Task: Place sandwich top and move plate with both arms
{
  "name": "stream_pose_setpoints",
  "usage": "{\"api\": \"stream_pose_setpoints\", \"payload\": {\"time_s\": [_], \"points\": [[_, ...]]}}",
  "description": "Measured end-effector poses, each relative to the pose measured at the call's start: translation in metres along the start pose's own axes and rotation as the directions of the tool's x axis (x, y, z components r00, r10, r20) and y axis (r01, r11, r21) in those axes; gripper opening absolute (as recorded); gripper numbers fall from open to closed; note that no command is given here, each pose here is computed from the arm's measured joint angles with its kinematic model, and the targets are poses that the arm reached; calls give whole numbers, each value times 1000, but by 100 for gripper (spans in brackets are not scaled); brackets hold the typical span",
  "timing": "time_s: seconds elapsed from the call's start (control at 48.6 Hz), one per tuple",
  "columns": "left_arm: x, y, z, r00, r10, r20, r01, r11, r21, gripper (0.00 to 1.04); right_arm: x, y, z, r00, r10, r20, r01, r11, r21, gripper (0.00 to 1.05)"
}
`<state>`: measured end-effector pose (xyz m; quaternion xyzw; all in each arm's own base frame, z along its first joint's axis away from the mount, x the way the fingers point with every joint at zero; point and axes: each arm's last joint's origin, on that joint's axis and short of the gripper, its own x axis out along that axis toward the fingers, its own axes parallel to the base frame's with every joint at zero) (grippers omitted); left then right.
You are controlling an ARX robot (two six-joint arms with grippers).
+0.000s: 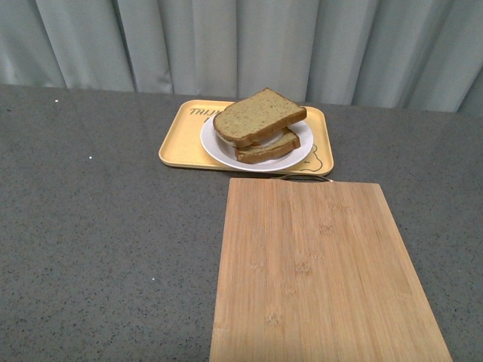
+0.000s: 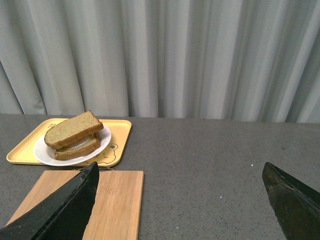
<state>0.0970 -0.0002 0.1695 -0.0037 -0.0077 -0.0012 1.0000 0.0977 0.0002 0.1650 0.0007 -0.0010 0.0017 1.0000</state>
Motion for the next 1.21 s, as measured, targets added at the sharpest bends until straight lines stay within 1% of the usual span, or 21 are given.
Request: {"api": "stream_pose_setpoints", "payload": {"time_s": [0.062,0.082,0.144,0.227,0.247,0.329,0.412,0.474,0.597,0.638,0.7,1.215], "points": [[0,0,0,1000,0,-1,0,1000,0,4,0,0,0,1000,0,0,0,1000,0,95],[0,0,0,1000,0,-1,0,1000,-1,5,0,0,0,1000,0,0,0,1000,0,95],[0,0,0,1000,0,-1,0,1000,0,16,0,0,0,1000,0,0,0,1000,0,95],[0,0,0,1000,0,0,0,1000,0,27,0,0,0,1000,0,0,0,1000,0,95],[0,0,0,1000,0,0,0,1000,0,30,0,0,0,1000,0,0,0,1000,0,95],[0,0,0,1000,0,0,0,1000,0,50,0,0,0,1000,0,0,0,1000,0,95],[0,0,0,1000,0,0,0,1000,0,64,0,0,0,1000,0,0,0,1000,0,95],[0,0,0,1000,0,0,0,1000,0,79,0,0,0,1000,0,0,0,1000,0,95],[0,0,0,1000,0,0,0,1000,0,98,0,0,0,1000,0,0,0,1000,0,95],[0,0,0,1000,0,0,0,1000,2,100,0,0,0,1000,0,0,0,1000,0,95],[0,0,0,1000,0,0,0,1000,1,98,0,0,0,1000,0,0,0,1000,0,95],[0,0,0,1000,0,0,0,1000,1,98,0,0,0,1000,0,0,0,1000,0,95]]}}
